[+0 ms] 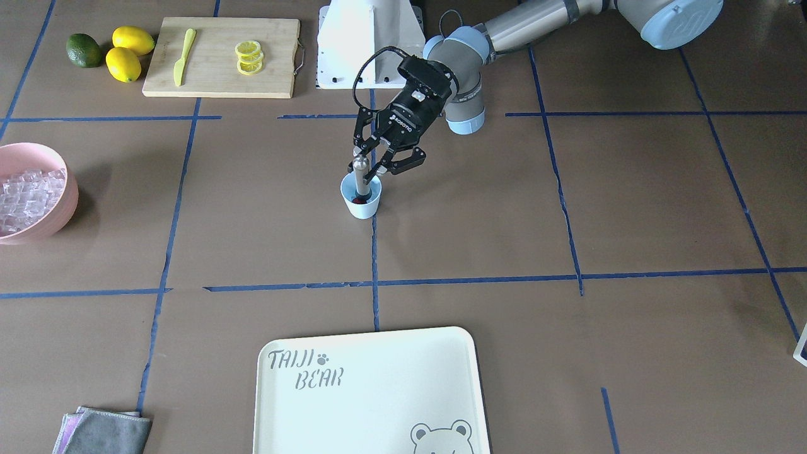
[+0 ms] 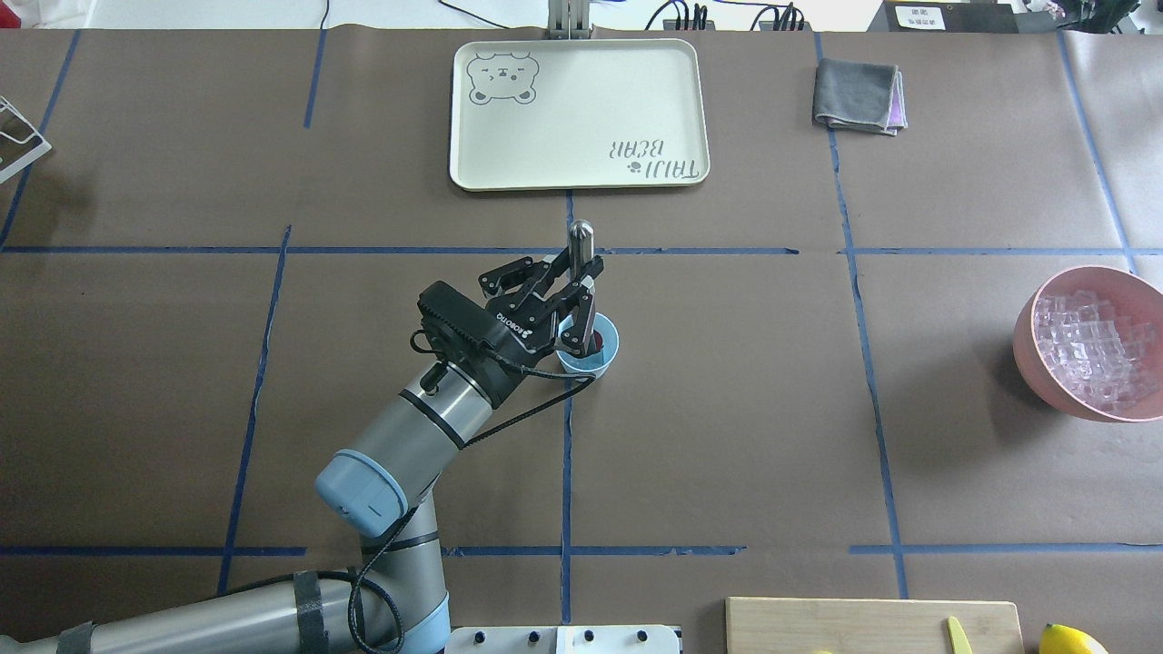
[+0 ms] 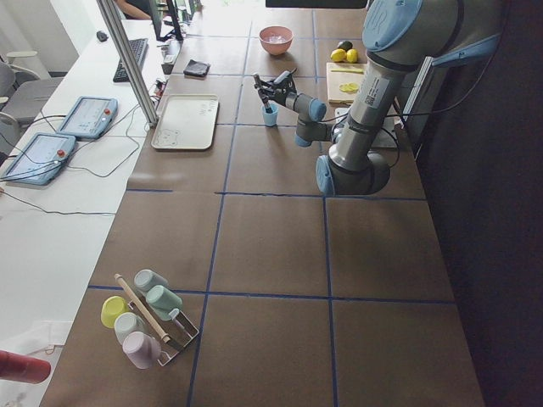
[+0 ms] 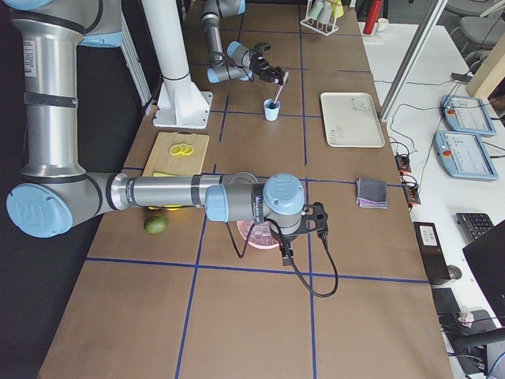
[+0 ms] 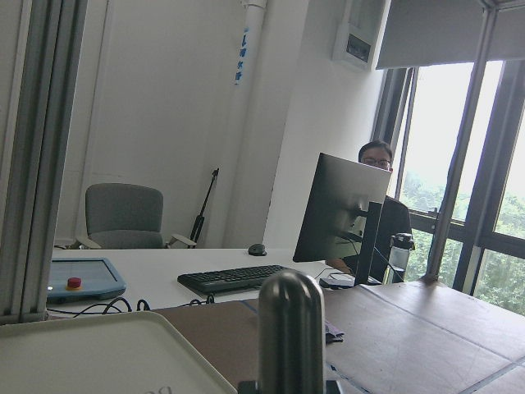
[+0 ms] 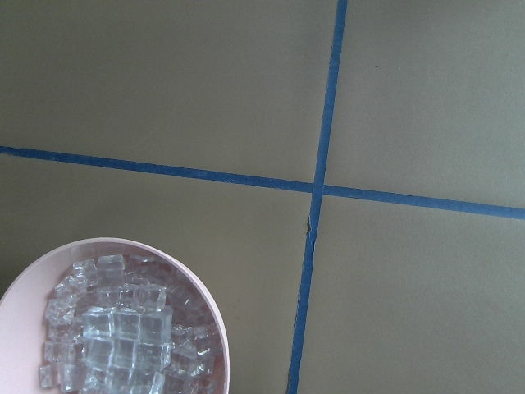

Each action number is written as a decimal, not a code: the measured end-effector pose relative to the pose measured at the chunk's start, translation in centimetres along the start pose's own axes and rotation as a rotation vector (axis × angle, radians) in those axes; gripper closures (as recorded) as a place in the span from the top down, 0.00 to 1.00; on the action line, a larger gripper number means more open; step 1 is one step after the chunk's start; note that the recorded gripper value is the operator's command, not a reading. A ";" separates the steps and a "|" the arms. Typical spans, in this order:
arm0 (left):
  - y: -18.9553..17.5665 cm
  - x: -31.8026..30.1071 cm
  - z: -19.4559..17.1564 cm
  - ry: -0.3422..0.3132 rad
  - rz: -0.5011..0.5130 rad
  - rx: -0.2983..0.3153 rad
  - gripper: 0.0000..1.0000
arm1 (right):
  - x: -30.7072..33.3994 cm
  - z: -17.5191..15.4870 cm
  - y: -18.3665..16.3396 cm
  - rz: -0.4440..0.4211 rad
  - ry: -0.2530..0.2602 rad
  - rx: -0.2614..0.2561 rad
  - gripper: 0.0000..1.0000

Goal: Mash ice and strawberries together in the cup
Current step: 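Press the muddler down into the cup with the left gripper, then lift the muddler out and carry it back with the left gripper, then lower the muddler onto the table and release it with the left gripper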

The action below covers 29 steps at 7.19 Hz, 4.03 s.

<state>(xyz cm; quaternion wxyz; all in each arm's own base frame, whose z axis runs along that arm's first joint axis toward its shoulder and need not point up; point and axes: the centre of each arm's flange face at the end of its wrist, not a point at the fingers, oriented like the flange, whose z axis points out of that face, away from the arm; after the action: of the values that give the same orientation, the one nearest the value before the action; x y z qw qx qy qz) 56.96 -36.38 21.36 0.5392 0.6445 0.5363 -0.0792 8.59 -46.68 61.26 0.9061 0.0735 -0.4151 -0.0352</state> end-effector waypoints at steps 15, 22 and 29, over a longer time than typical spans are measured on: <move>-17.3 -37.6 -11.3 -0.322 -0.681 -0.796 0.00 | 1.0 1.0 0.7 0.015 0.000 -0.015 0.99; -10.8 -53.6 -26.4 -0.598 -0.487 -1.142 0.00 | 0.9 1.0 0.0 0.006 0.009 -0.014 0.99; -8.2 -56.7 -30.6 -0.697 -0.339 -1.218 0.03 | 0.9 1.1 0.0 0.007 0.009 -0.015 0.99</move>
<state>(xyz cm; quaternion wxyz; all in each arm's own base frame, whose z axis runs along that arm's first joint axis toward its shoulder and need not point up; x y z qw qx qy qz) 12.62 -48.20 67.36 0.9228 0.0748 0.3746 -0.0498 8.39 -46.89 62.63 0.9086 0.0655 -0.4110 -0.0349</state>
